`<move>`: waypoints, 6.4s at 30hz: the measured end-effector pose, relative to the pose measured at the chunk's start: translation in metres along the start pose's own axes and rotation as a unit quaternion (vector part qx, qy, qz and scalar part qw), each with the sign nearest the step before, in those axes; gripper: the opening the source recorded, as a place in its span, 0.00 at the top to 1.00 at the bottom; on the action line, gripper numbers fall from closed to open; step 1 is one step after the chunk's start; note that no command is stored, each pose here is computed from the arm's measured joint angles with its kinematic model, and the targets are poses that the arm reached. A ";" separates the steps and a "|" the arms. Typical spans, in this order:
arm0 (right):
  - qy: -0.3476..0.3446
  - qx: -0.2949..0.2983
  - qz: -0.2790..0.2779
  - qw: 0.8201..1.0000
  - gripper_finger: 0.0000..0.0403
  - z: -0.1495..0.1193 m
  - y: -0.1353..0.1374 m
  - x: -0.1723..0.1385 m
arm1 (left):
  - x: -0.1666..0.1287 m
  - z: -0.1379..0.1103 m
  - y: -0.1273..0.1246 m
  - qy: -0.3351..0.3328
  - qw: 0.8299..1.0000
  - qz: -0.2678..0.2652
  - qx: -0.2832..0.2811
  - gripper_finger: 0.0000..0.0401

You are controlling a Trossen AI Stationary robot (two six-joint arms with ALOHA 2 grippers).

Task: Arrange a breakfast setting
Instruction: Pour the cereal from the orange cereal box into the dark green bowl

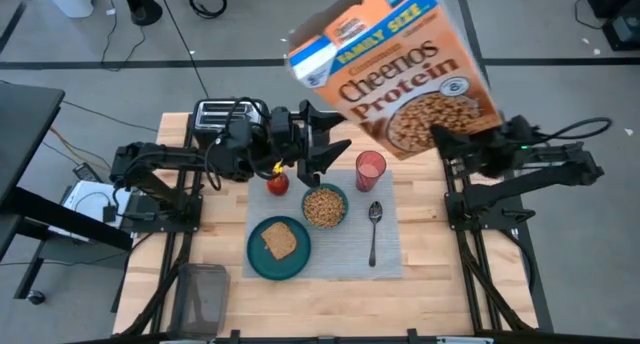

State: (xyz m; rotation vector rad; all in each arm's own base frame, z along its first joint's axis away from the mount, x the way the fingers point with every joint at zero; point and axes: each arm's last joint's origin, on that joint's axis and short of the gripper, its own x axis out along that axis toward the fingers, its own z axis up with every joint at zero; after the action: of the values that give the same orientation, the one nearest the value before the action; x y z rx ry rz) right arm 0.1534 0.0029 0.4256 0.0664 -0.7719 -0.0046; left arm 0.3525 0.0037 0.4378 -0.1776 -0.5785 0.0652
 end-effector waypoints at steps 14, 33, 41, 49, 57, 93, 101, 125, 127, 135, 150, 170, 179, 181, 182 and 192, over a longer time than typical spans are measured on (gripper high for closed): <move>-0.024 0.031 0.003 0.999 0.51 -0.061 -0.012 0.029 | 0.000 0.005 0.002 -0.025 0.999 0.011 0.025 0.22; 0.184 -0.002 -0.042 0.982 0.22 -0.055 -0.019 0.032 | -0.007 0.039 0.034 -0.029 0.997 0.018 0.067 0.51; 0.377 -0.012 -0.051 0.925 0.03 0.004 -0.012 0.022 | -0.035 0.069 0.030 0.109 0.984 0.010 0.144 0.53; 0.356 -0.040 -0.044 0.933 0.03 0.037 -0.009 0.034 | -0.036 0.060 0.012 0.140 0.977 -0.020 0.162 0.53; 0.417 -0.029 -0.063 0.906 0.02 0.036 -0.010 0.022 | -0.037 0.062 0.006 0.125 0.980 -0.016 0.154 0.53; 0.330 0.059 0.032 0.942 0.01 0.057 -0.001 0.029 | -0.038 0.001 0.000 0.297 0.944 -0.006 0.141 0.53; 0.321 0.007 -0.026 0.947 0.01 0.059 -0.005 0.028 | -0.037 -0.001 -0.001 0.298 0.945 -0.015 0.136 0.53; 0.342 0.062 0.038 0.937 0.09 0.009 -0.005 0.064 | -0.032 -0.021 0.003 0.313 0.941 0.008 0.131 0.53; 0.352 0.065 0.038 0.933 0.16 0.002 -0.006 0.066 | -0.032 -0.021 0.003 0.313 0.941 0.008 0.131 0.53; 0.370 0.061 0.044 0.926 0.39 -0.006 -0.006 0.068 | -0.031 -0.019 0.003 0.306 0.943 0.005 0.128 0.53; 0.368 0.037 0.010 0.929 0.55 -0.001 -0.008 0.064 | -0.029 -0.012 0.012 0.285 0.952 0.039 0.103 0.33; 0.376 -0.154 -0.323 0.855 0.55 0.054 -0.023 -0.020 | -0.114 0.098 0.004 0.330 0.936 0.126 -0.004 0.22; 0.374 -0.224 -0.469 0.768 0.56 -0.023 -0.037 -0.069 | -0.125 0.114 0.003 0.307 0.942 0.138 -0.009 0.22; 0.365 -0.232 -0.484 0.761 0.56 -0.041 -0.039 -0.079 | -0.125 0.114 0.003 0.309 0.941 0.138 -0.009 0.22; 0.357 -0.235 -0.491 0.759 0.56 -0.049 -0.040 -0.084 | -0.124 0.113 0.004 0.311 0.940 0.138 -0.009 0.22; 0.265 -0.242 -0.563 0.745 0.56 -0.090 -0.066 -0.121 | -0.126 0.111 0.004 0.321 0.936 0.146 -0.022 0.22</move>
State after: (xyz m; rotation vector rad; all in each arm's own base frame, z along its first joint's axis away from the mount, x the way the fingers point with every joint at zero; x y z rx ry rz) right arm 0.1310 -0.0546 0.2729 0.0269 -0.0354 -1.3002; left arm 0.1867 0.0101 0.4604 -0.3121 0.1044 0.2717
